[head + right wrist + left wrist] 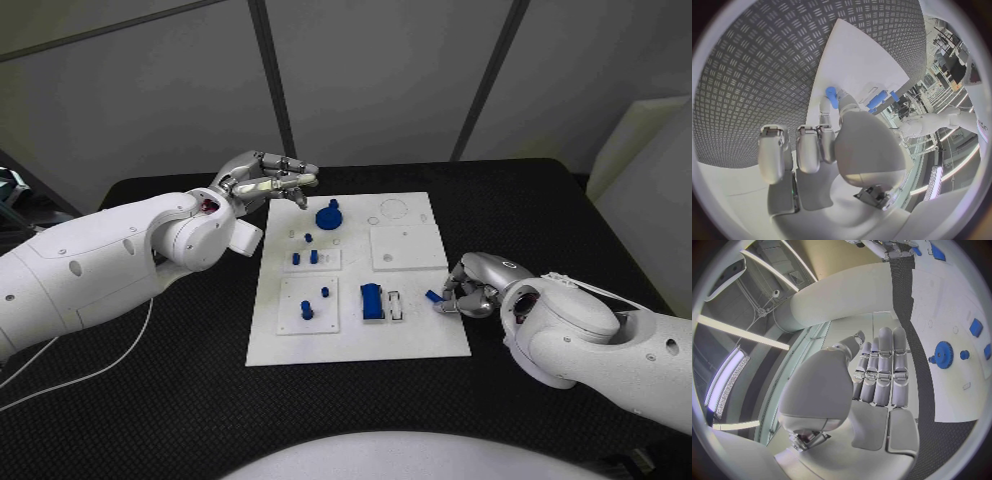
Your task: Assemble the parts on the task board
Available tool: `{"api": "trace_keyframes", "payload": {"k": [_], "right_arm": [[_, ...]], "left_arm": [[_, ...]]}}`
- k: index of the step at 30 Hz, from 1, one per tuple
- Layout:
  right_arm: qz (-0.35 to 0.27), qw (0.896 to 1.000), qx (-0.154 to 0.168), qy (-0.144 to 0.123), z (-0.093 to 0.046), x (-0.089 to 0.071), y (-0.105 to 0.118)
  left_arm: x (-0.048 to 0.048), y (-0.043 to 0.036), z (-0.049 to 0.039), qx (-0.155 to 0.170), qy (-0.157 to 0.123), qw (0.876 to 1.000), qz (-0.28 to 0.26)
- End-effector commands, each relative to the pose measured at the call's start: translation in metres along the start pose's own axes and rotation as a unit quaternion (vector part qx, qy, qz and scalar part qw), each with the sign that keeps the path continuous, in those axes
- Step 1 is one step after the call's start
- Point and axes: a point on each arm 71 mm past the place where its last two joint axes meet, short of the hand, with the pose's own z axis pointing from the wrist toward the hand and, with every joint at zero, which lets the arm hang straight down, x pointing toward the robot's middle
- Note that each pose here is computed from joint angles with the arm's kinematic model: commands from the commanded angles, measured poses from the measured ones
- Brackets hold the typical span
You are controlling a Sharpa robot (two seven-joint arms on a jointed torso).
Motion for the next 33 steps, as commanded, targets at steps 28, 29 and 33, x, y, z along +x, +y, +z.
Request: {"api": "trace_keyframes", "payload": {"k": [28, 29, 33], "right_arm": [[0.140, 0.990, -0.027, -0.005, -0.015, 0.003, 0.023], [0.145, 0.989, -0.029, -0.005, -0.015, 0.003, 0.024], [0.166, 0.985, -0.035, 0.000, -0.014, 0.004, 0.030]], "left_arm": [[0.0021, -0.0013, 0.0007, 0.003, 0.006, 1.000, -0.004], [0.0022, -0.0013, 0.0008, 0.004, 0.006, 1.000, -0.004], [0.0024, -0.0014, 0.0008, 0.004, 0.006, 1.000, -0.004]]}}
